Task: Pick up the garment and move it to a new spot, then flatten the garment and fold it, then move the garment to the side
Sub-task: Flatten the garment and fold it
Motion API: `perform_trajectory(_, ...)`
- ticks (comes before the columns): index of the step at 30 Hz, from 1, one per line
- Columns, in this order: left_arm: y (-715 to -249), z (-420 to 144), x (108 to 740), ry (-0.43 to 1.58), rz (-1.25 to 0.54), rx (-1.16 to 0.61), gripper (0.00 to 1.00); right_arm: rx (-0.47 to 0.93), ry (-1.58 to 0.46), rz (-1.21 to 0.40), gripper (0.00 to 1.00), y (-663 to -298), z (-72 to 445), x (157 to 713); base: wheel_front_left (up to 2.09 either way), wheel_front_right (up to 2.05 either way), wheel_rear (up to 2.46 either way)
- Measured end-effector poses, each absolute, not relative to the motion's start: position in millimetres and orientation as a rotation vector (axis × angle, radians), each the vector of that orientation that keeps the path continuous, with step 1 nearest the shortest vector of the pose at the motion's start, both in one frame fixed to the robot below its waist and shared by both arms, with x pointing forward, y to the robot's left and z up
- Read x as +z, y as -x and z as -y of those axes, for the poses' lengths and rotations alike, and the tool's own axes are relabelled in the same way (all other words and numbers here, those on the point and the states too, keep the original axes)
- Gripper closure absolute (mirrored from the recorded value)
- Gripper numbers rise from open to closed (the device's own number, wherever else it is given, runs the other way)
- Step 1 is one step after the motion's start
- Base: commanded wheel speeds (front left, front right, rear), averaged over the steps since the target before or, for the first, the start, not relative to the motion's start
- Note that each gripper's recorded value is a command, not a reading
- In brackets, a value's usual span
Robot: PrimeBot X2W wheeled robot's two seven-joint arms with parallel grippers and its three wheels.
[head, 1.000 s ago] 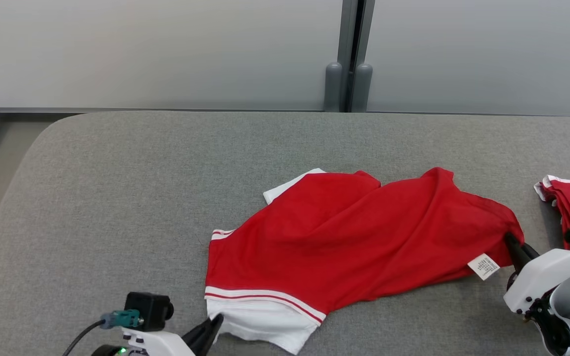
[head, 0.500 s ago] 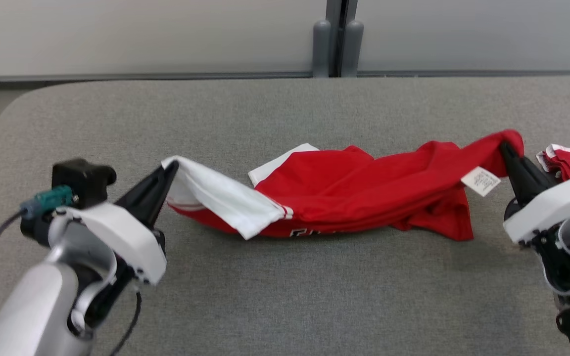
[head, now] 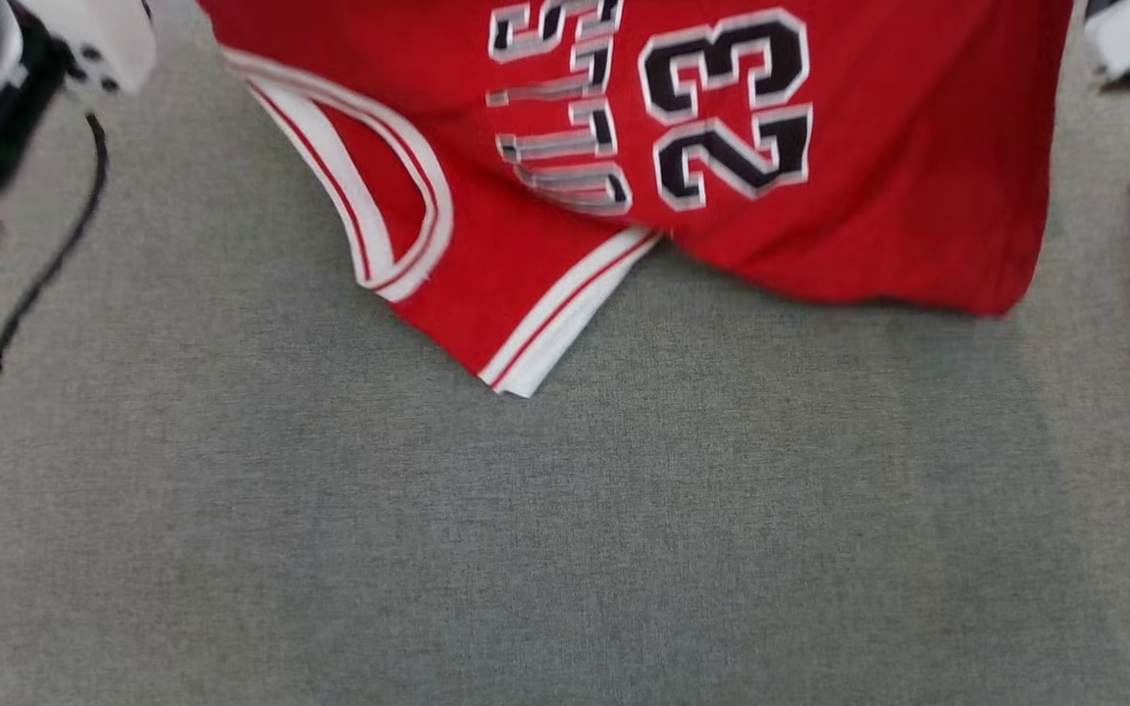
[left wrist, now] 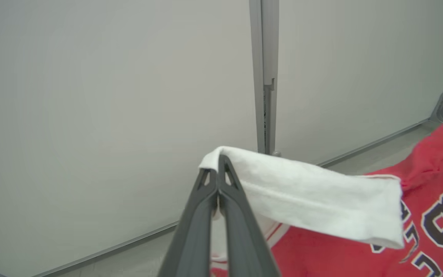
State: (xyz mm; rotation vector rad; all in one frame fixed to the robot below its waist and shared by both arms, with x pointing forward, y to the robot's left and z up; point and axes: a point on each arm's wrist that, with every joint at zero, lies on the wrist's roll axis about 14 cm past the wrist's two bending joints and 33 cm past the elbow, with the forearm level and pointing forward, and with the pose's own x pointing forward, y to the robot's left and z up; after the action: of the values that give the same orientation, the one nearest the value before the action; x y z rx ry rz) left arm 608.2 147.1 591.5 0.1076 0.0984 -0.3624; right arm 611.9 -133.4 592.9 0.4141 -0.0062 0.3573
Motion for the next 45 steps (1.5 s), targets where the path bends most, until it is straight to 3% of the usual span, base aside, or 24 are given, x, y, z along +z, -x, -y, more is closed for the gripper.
perform_trajectory(8, -684, -155, 656, -0.148, 0.126, -0.305, 1.00, 0.335, -0.418, 0.164, 1.00, -682, 141, 646, 0.00, 0.00, 0.00)
perform_trajectory(15, -702, -158, 719, -0.159, 0.285, -0.280, 1.00, 0.328, -0.416, 0.310, 1.00, -699, 142, 702, 0.00, 0.00, 0.00)
perform_trajectory(20, -701, -152, 725, -0.158, 0.263, -0.292, 1.00, 0.327, -0.425, 0.272, 1.00, -700, 138, 696, 0.00, 0.00, 0.00)
perform_trajectory(24, -699, -149, 688, -0.147, 0.132, -0.313, 1.00, 0.314, -0.411, 0.155, 1.00, -698, 137, 653, 0.00, 0.00, 0.00)
perform_trajectory(33, -643, -163, 548, -0.139, -0.293, -0.354, 1.00, 0.348, -0.403, -0.119, 1.00, -644, 119, 549, 0.00, 0.00, 0.00)
perform_trajectory(39, -587, -177, 524, -0.079, -0.415, -0.380, 1.00, 0.398, -0.392, -0.253, 1.00, -586, 113, 517, 0.00, 0.00, 0.00)
perform_trajectory(45, -515, -180, 500, -0.014, -0.603, -0.432, 1.00, 0.447, -0.331, -0.493, 1.00, -518, 115, 482, 0.00, 0.00, 0.00)
